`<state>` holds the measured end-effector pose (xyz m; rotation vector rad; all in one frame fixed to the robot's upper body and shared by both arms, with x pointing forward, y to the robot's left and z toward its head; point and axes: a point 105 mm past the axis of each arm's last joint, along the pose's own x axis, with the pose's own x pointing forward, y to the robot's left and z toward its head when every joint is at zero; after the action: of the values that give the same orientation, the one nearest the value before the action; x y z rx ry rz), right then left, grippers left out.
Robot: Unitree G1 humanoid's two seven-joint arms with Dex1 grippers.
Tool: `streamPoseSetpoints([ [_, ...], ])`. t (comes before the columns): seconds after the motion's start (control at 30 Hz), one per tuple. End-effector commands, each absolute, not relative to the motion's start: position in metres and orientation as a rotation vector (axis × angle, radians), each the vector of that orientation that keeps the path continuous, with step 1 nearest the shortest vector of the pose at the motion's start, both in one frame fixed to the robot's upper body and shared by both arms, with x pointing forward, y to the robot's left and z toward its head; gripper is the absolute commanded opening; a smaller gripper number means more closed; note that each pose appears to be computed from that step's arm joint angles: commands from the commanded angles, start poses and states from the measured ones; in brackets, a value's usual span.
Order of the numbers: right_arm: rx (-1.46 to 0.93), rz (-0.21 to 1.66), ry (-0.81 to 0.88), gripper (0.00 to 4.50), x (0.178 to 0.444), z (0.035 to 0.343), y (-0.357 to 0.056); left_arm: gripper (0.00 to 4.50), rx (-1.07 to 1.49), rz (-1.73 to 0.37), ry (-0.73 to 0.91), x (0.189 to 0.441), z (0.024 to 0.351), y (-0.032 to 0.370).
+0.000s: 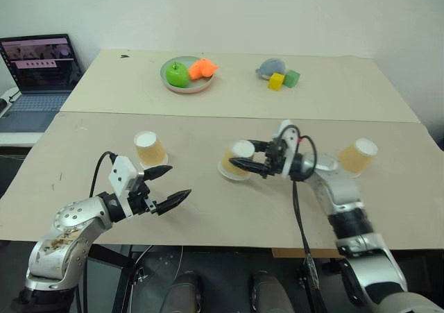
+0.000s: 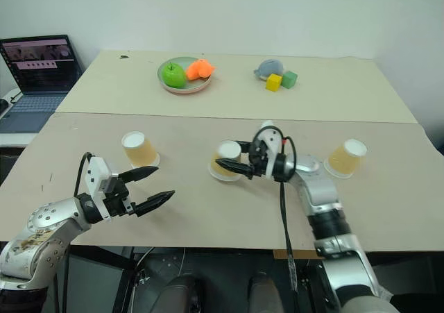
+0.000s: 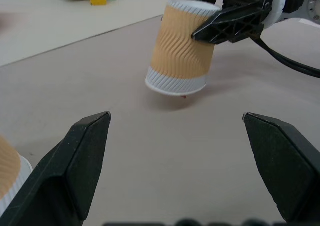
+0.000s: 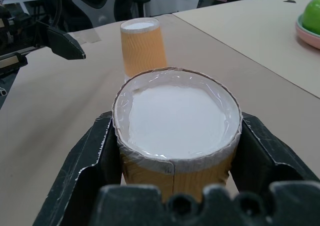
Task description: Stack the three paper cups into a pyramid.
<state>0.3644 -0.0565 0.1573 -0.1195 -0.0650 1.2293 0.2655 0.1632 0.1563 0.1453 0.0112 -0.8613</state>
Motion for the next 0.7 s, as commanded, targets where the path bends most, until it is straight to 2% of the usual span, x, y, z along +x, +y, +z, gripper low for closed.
streamPoseSetpoints([
  [0.03,-0.149,1.249,-0.121,2.68,0.373,0.168,-0.049,4.50,0.176,-0.822,-0.105,0.266,0.183,0.164],
  [0.2,-0.159,1.269,-0.124,2.68,0.378,0.167,-0.044,4.50,0.179,-0.796,-0.112,0.266,0.184,0.167],
  [0.27,-0.143,1.288,-0.106,3.69,0.378,0.163,-0.043,4.50,0.179,-0.786,-0.112,0.266,0.184,0.168],
  [0.37,-0.149,1.292,-0.085,4.47,0.378,0.156,-0.042,4.50,0.180,-0.782,-0.113,0.267,0.183,0.168],
  [0.47,-0.154,1.301,-0.069,4.47,0.376,0.154,-0.043,4.50,0.175,-0.791,-0.115,0.268,0.183,0.165],
  [0.7,-0.058,1.158,-0.168,4.47,0.383,0.200,-0.084,4.50,0.148,-0.888,-0.101,0.274,0.178,0.146],
])
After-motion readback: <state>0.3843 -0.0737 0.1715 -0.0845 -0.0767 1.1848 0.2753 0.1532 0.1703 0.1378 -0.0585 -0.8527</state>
